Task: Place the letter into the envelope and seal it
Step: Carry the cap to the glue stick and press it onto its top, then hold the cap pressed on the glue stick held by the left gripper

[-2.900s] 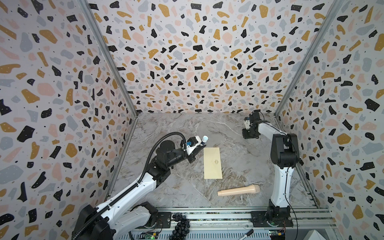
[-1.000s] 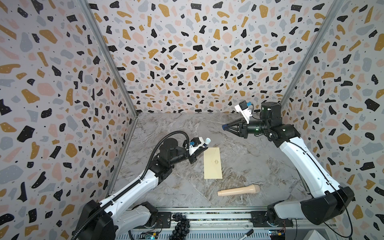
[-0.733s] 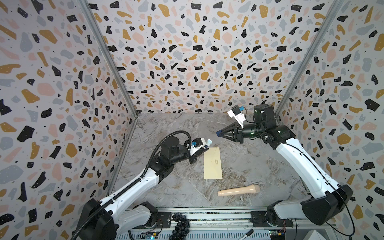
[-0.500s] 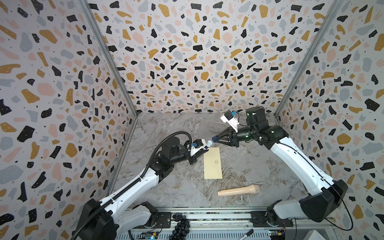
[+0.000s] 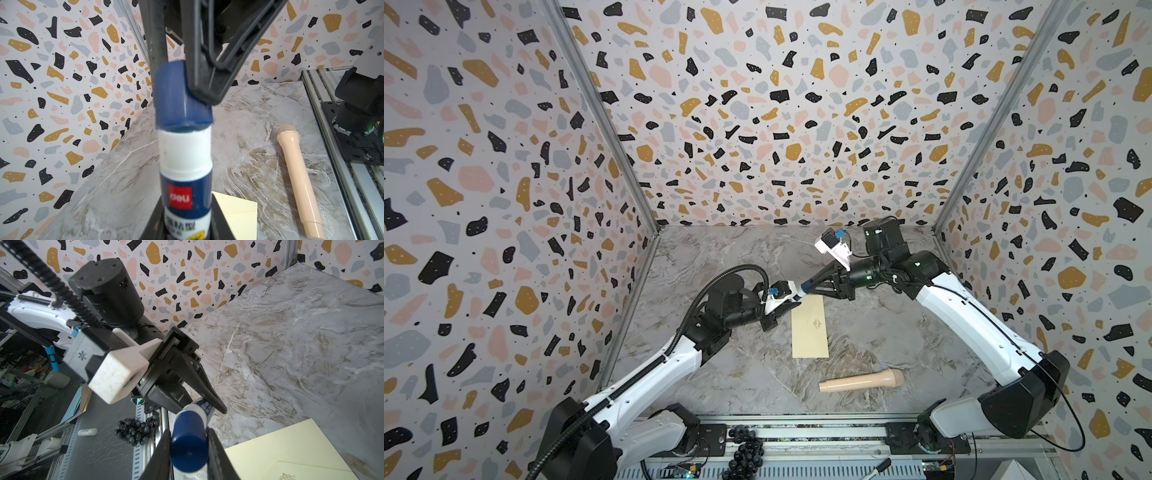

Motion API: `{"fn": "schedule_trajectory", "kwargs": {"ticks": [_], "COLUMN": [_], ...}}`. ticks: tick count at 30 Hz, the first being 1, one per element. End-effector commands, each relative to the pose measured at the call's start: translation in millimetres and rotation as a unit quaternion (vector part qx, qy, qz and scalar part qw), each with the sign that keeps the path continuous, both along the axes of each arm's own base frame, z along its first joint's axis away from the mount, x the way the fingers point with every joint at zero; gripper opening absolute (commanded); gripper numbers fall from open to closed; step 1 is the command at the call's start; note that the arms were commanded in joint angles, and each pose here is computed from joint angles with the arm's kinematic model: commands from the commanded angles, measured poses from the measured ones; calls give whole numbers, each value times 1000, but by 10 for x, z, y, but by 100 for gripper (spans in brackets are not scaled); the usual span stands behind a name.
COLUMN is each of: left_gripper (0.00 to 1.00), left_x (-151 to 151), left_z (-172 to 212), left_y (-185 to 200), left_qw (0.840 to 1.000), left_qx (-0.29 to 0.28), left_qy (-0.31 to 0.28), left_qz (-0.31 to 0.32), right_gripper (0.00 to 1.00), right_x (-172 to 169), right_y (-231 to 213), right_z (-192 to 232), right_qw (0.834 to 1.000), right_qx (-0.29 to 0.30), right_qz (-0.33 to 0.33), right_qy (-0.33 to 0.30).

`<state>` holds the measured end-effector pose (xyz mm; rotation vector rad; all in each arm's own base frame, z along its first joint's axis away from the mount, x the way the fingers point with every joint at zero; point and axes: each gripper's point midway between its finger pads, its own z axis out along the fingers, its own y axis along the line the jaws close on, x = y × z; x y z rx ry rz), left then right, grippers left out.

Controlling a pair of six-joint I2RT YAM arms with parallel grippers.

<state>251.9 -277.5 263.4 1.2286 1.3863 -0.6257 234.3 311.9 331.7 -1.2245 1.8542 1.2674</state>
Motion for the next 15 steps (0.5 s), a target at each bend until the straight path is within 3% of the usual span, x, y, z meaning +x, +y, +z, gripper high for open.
{"fn": "schedule_trajectory", "kwargs": {"ticks": [1, 15], "left_gripper": [0, 0], "left_x": [-6, -22], "left_z": [276, 249], "left_y": [-57, -90], "left_qw": [999, 999], "left_qx": [-26, -26], "left_qy": [-37, -26], "left_qz": [-14, -26], "right_gripper": [20, 19], "right_x": [-97, -179], "right_y": [35, 135], "right_z": [46, -125], "right_qw": [1000, 997], "right_qx": [0, -48], "right_qz": [19, 37], "right_qy": [-5, -50]}}
